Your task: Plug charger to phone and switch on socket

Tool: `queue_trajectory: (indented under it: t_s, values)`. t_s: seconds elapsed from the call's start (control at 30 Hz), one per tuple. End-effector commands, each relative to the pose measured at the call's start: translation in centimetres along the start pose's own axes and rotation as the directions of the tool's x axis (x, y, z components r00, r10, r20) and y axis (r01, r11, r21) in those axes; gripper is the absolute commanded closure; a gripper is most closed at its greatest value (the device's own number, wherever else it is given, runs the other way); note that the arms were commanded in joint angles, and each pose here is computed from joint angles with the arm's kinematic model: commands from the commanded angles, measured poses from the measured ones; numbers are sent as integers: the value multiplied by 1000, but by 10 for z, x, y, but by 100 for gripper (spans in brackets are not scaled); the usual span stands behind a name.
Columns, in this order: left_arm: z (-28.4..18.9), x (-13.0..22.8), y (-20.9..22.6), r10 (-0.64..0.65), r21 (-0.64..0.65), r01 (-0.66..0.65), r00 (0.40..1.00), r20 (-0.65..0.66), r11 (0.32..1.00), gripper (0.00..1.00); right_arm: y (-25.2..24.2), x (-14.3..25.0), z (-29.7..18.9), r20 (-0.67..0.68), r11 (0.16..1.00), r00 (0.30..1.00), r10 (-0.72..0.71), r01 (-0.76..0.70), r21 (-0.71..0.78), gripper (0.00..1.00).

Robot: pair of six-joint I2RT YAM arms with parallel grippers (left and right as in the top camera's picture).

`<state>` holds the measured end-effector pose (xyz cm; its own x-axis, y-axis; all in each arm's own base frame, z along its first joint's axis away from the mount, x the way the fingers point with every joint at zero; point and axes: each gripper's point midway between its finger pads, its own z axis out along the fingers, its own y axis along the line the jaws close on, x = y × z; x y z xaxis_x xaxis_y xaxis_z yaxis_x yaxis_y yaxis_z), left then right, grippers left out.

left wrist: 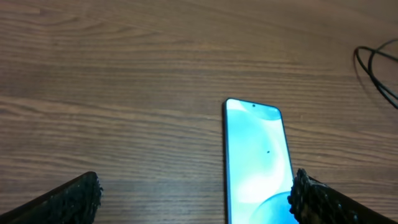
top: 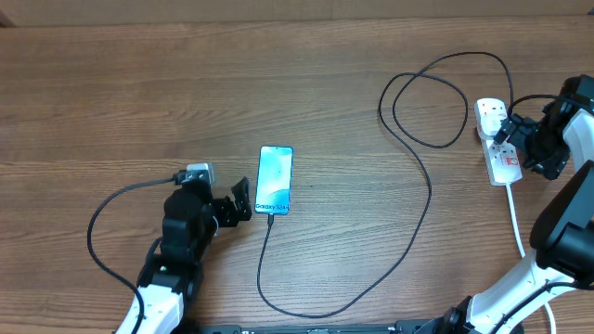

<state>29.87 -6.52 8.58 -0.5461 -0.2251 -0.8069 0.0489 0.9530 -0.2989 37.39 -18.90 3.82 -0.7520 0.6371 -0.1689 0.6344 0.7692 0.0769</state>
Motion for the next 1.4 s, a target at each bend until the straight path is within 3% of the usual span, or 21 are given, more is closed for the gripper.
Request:
queue_trajectory:
  t_s: [0.0,0.2,0.37,0.7,0.9,1.07,1.27,1.37]
  values:
    - [-6,12,9,11,-2,-11,1000,22,1000,0,7,-10,-3,28,1000,1000,-3,4,-23,0]
    - [-16,31,20,3,1,-3,995,96,1000,0,7,-10,-3,28,1000,1000,-3,4,-23,0]
    - [-22,26,29,-3,-39,8,993,118,999,1,7,-10,-3,28,1000,1000,-3,4,-23,0]
    - [-42,49,67,-14,-208,24,999,49,978,0,7,-10,-3,28,1000,1000,-3,4,-23,0]
    - [-56,11,56,93,-167,-58,974,206,984,0,7,-10,-3,28,1000,1000,-3,4,-23,0]
    - [-74,-20,45,193,-166,-143,919,344,976,0,7,-10,-3,28,1000,1000,-3,4,-23,0]
    - [-92,-41,37,286,-195,-221,852,439,956,1,7,-10,-3,28,1000,1000,-3,4,-23,0]
    - [-92,-41,37,300,-201,-232,847,439,952,0,7,-10,-3,28,1000,1000,-3,4,-23,0]
